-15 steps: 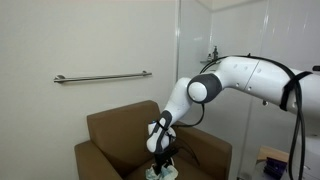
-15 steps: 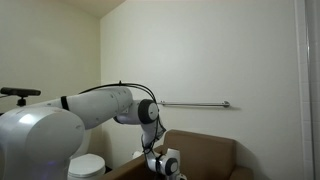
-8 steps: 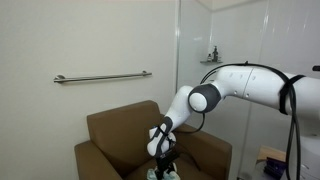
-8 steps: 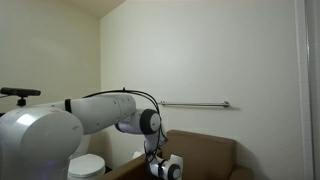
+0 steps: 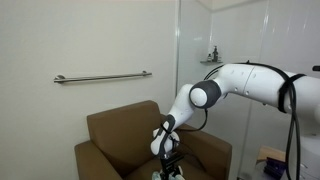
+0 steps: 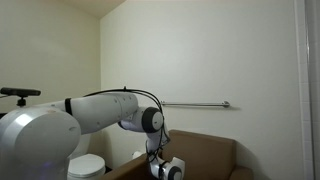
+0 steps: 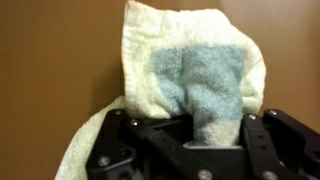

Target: Use the towel to wipe the seat of the sofa.

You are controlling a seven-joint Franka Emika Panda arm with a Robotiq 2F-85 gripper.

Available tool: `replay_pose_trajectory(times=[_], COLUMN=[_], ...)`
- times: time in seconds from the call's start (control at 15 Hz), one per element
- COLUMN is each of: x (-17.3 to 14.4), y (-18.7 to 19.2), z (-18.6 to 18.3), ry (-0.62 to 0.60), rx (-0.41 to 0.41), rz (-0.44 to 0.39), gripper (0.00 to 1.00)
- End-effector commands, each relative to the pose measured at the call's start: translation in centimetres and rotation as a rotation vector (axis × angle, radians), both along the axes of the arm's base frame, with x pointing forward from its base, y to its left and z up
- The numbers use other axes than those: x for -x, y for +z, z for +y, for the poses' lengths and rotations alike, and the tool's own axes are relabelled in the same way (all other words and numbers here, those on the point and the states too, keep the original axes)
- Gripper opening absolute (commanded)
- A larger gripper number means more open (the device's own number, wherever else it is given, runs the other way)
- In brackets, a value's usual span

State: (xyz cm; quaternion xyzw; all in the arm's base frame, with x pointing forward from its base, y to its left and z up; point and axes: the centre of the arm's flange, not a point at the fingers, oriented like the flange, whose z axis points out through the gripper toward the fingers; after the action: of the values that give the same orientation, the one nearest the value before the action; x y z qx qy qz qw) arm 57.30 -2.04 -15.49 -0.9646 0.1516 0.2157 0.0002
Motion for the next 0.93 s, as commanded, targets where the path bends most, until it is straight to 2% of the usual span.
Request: replay_pose_trajectory(times=[0.0, 0.27, 0.47, 0.67, 0.87], x=[7.2, 10.4, 10.7, 8.2, 4.3], y=[0.4, 0.1, 1.3, 5.3, 10.5], z=[-1.4, -2.6, -2.1, -0.8, 1.7], ry=[-0.010, -0.037, -0.001, 0.069, 0.137], rx=[-0.034, -0.025, -0.028, -0.029, 0.007], rz=[0.143, 0.228, 0.244, 0.150, 0.005], gripper=[0.05, 0.05, 0.05, 0.05, 0.05])
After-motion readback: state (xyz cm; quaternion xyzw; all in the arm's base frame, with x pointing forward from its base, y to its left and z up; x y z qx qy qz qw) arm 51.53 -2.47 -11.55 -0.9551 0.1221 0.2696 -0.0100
